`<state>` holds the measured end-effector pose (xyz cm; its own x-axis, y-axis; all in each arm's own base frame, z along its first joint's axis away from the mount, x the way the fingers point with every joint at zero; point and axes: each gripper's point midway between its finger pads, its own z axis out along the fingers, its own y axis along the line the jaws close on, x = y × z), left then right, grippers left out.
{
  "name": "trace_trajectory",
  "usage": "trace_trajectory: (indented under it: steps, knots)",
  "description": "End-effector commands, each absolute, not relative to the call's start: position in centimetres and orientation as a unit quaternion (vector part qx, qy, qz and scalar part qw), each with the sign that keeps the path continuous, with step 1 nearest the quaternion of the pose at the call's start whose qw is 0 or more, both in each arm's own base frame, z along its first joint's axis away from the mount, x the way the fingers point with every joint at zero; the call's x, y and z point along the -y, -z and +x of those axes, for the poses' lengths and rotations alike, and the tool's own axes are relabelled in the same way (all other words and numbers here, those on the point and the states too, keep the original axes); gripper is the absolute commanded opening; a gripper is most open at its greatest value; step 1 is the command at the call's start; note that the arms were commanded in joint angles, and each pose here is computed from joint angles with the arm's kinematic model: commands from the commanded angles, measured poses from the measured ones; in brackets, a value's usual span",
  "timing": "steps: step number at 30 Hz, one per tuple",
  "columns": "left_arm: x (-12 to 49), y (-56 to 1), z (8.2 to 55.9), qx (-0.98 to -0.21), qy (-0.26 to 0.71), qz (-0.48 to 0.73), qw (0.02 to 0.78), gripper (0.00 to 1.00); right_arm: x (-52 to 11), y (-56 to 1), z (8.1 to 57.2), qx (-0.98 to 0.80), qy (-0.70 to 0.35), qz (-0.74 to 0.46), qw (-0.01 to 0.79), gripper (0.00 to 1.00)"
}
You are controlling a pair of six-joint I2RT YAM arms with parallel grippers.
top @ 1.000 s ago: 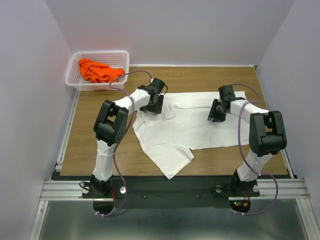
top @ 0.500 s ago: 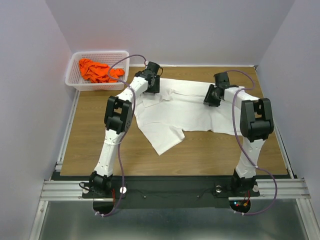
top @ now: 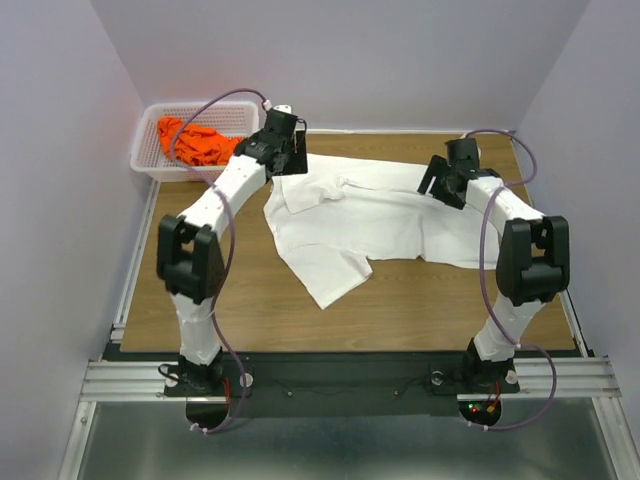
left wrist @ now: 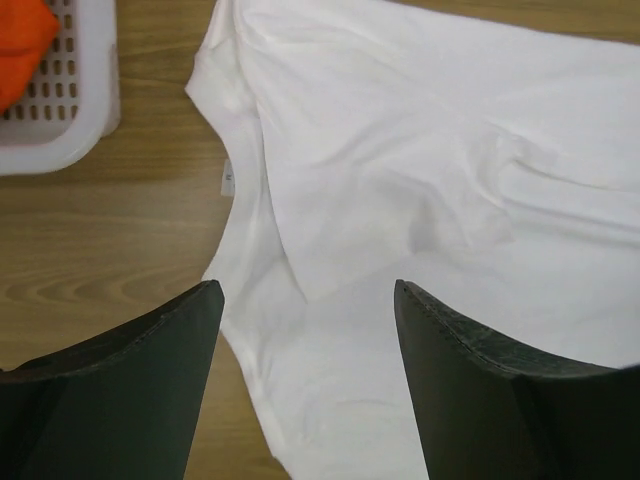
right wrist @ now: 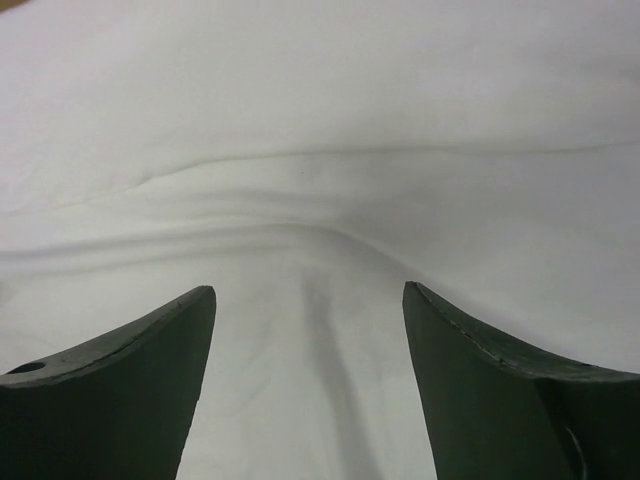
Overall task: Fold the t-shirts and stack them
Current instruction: Fold the tshirt
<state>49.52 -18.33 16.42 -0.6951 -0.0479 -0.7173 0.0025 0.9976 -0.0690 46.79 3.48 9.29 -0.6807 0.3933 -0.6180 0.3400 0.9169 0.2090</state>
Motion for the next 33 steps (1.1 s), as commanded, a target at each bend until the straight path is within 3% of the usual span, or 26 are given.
trace_trajectory:
  steps: [1,8,14,20,33]
  knots:
    - [16.4,-24.0,45.4,-0.884,0.058,-0.057,0.46,0.81,-0.7,-13.0,46.8,-0.889,-0.017,0.231,0.395,0.84]
    - [12.7,-17.6,36.9,-0.911,0.038,-0.088,0.4,0.81,1.5,-14.1,44.1,-0.877,0.014,0.255,0.406,0.92]
    - [12.2,-13.1,33.2,-0.926,0.051,-0.107,0.359,0.79,4.2,-15.9,39.5,-0.863,0.035,0.283,0.417,1.0]
    - [13.6,-10.2,32.1,-0.932,0.072,-0.141,0.326,0.77,6.4,-15.1,34.4,-0.858,0.082,0.294,0.413,1.0]
    - [15.7,-5.1,32.6,-0.949,0.033,-0.162,0.268,0.61,4.2,-14.6,30.5,-0.859,0.049,0.284,0.424,0.98]
